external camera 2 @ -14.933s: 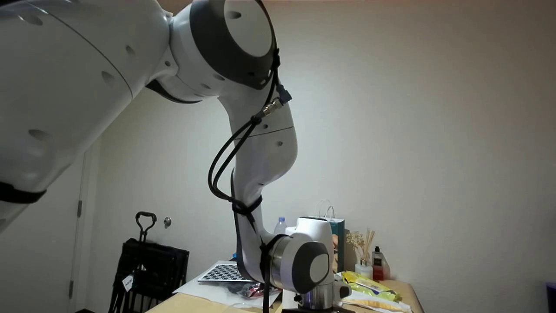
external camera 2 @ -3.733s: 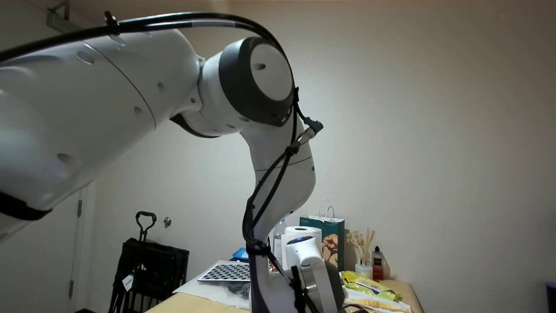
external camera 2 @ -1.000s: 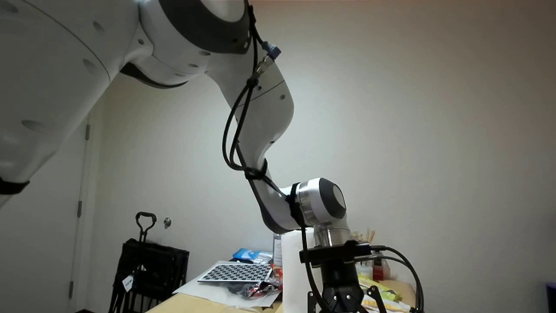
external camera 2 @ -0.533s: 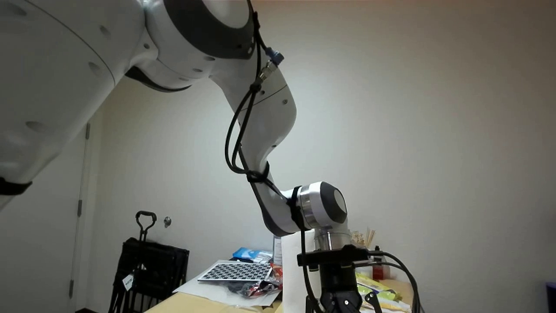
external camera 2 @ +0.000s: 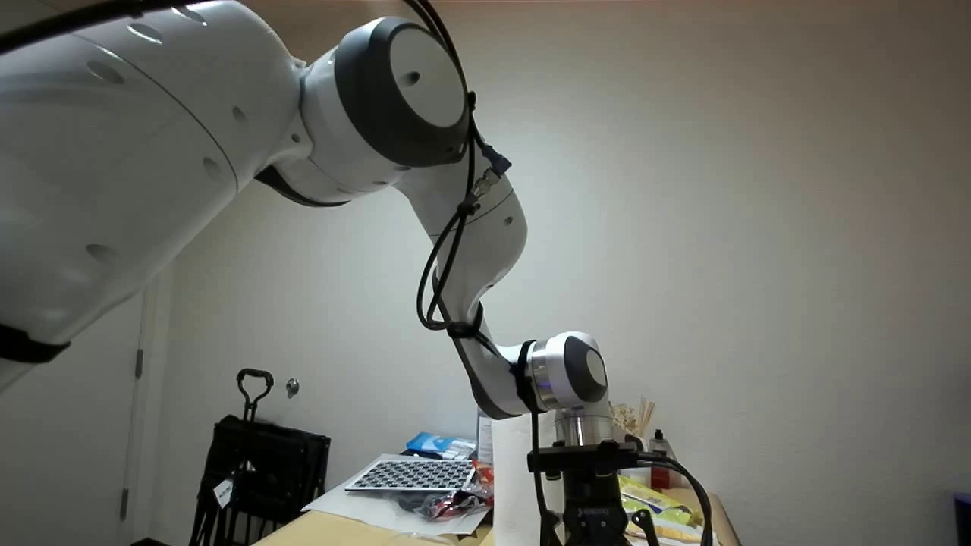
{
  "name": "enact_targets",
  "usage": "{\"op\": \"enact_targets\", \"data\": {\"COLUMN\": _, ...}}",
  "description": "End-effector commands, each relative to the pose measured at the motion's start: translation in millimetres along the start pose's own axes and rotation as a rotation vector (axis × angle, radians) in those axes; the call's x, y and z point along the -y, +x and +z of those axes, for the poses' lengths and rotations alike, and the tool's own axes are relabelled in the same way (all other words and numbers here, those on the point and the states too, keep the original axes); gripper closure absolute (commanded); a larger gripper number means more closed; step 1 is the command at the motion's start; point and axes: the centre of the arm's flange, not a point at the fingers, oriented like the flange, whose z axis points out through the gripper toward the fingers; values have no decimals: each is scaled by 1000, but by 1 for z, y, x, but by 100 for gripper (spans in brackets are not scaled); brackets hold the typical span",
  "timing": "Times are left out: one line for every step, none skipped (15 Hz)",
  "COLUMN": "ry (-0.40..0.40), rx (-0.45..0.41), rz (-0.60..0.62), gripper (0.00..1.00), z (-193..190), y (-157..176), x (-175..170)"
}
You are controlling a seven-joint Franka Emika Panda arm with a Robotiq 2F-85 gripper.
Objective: Pour the content from one plastic container to another
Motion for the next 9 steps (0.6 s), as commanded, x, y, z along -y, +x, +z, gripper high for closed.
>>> {"op": "enact_targets", "data": {"ry": -1, "rx": -2, "rz": 0, "gripper": 0, "z": 0, "y": 1, "x": 0}}
{"op": "enact_targets", "data": {"ry": -1, "rx": -2, "rz": 0, "gripper": 0, "z": 0, "y": 1, "x": 0}}
{"op": "enact_targets", "data": {"ry": 5, "rx": 0, "rz": -41, "gripper": 0, "z": 10, "y": 4, "x": 2}}
{"op": "enact_targets", "data": {"ry": -4, "rx": -18, "rz": -67, "gripper": 0, "z": 15, "y": 5, "x": 3}}
{"op": "enact_targets", "data": {"ry": -31, "rx": -40, "rz": -111, "gripper": 0, "z": 23, "y": 12, "x": 1}}
{"op": "enact_targets", "data": {"ry": -43, "rx": -55, "rz": -144, "gripper": 0, "z": 27, "y": 17, "x": 1}}
{"op": "enact_targets", "data": {"ry": -58, "rx": -74, "rz": -172, "gripper": 0, "z": 32, "y": 25, "x": -3}}
{"op": "enact_targets", "data": {"ry": -69, "rx": -88, "rz": -194, "gripper": 0, "z": 36, "y": 30, "x": -4}}
{"op": "enact_targets", "data": {"ry": -78, "rx": -99, "rz": -204, "gripper": 0, "z": 39, "y": 37, "x": -8}}
